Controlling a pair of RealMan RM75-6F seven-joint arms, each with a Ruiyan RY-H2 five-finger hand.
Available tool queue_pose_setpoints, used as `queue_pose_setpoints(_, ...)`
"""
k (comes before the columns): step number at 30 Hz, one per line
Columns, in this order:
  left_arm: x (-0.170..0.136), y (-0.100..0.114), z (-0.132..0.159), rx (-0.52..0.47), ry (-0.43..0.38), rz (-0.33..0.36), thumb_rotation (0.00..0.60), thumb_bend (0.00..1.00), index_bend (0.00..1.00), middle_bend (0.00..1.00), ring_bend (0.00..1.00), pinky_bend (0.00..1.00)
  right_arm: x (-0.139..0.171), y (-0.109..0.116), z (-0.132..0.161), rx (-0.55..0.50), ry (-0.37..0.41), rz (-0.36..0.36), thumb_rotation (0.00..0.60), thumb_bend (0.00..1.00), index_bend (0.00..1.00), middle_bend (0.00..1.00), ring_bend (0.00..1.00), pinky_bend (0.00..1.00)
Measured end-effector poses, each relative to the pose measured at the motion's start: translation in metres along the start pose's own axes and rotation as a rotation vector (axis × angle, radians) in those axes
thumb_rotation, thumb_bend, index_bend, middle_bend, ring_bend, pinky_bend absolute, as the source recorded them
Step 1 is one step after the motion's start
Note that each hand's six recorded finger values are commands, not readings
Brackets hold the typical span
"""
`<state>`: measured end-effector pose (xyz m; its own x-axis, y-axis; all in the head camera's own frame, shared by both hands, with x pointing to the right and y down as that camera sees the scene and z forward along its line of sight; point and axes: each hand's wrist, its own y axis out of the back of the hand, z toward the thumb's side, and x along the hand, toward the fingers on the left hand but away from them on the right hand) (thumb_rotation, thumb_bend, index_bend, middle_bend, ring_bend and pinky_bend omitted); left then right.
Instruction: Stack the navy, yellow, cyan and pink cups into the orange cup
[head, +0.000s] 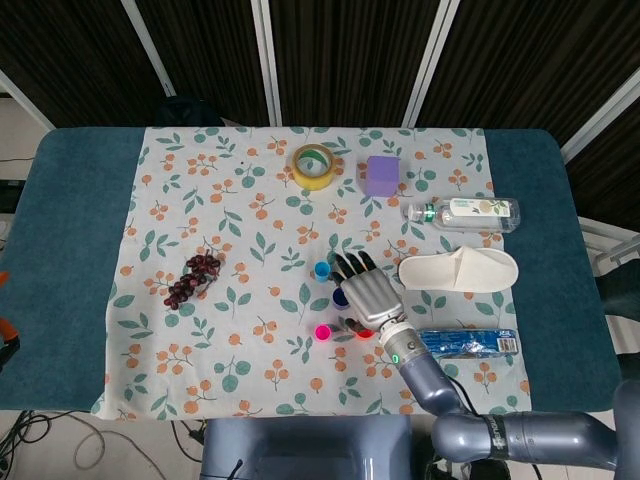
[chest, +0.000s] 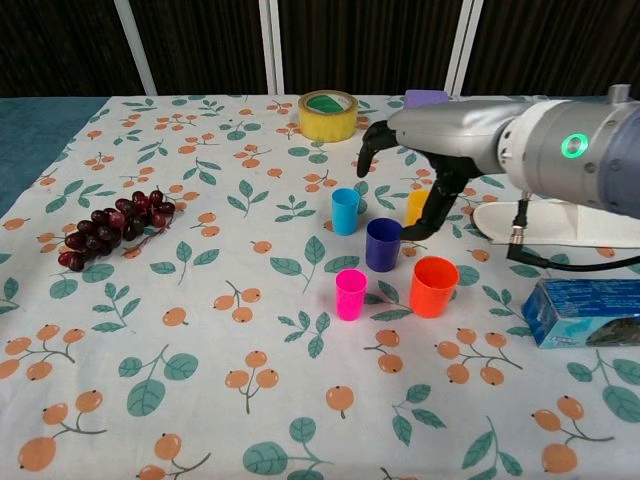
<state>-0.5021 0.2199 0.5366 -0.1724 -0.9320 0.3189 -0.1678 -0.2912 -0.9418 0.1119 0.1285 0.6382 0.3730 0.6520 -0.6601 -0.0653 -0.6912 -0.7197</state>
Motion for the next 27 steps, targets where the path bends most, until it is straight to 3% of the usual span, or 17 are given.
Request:
queue_pose_setpoints(13,0.001,0.001,-0.001,-0.004,0.005,0.0,0.6,0.77,0.15,0.01,0.0,0.0,-0.028,-0.006,0.002,0.006,-0.076,0.01,0.6,0.4,0.29,0.0,0.0,0.04)
queue_pose_setpoints(27,0.0,0.0,-0.002,0.001,0.011,-0.005,0.6,0.77,0.15,0.01,0.0,0.0,-0.03,-0.021,-0.003,0.028,-0.099,0.063,0.6,0.4,0.29,0.0,0.0,0.04)
